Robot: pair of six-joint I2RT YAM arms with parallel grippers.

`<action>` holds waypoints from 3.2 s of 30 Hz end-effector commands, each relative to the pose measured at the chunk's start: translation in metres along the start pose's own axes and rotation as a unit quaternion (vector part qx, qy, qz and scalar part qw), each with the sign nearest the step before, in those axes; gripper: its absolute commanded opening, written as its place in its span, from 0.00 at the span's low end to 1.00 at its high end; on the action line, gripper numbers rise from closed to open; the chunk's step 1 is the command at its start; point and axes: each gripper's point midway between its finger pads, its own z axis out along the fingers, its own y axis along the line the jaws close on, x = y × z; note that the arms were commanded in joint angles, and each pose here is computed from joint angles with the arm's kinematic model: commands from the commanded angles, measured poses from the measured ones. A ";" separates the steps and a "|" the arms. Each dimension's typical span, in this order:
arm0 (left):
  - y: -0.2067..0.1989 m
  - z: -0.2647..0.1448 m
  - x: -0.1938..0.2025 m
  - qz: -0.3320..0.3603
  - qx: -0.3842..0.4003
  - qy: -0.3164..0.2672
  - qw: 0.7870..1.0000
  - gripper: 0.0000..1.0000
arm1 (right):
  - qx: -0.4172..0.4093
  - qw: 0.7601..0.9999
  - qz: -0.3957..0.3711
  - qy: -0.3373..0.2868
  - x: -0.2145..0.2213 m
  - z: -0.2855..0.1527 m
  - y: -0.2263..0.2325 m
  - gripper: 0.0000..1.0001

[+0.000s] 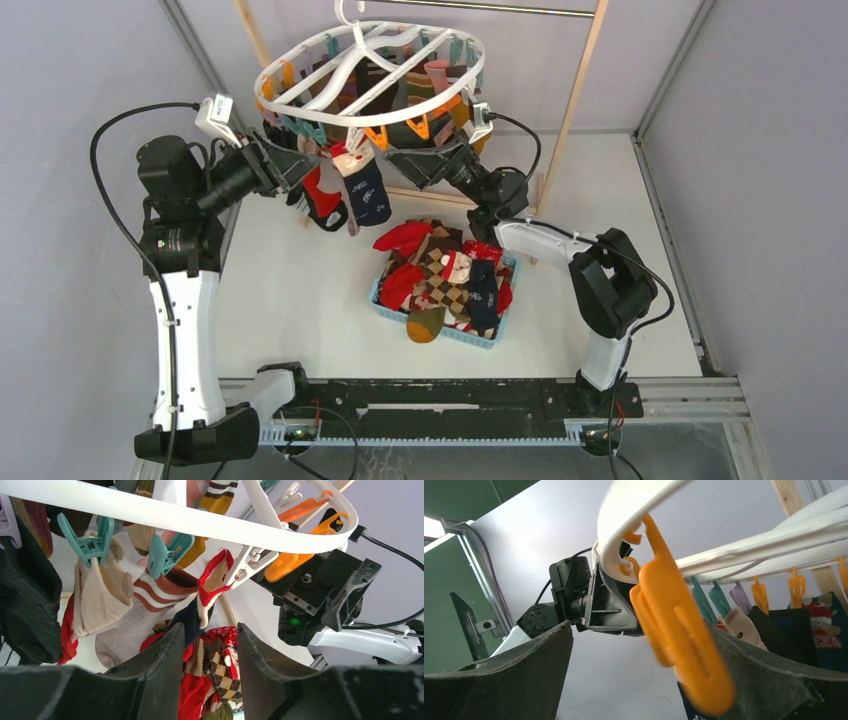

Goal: Clip the socks to the hanger
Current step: Open the clamp at the hanger.

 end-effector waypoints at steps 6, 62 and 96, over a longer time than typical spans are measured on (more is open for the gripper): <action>-0.013 -0.007 -0.013 0.023 0.014 -0.015 1.000 0.45 | -0.042 0.999 0.013 -0.004 0.006 0.011 0.012 0.92; -0.037 -0.016 -0.028 0.044 0.022 -0.032 0.998 0.42 | 0.066 0.986 -0.155 -0.003 -0.006 0.021 0.039 0.22; -0.104 0.043 -0.038 0.027 0.095 -0.001 0.995 0.61 | 0.142 0.954 -0.254 0.069 0.028 0.041 0.033 0.03</action>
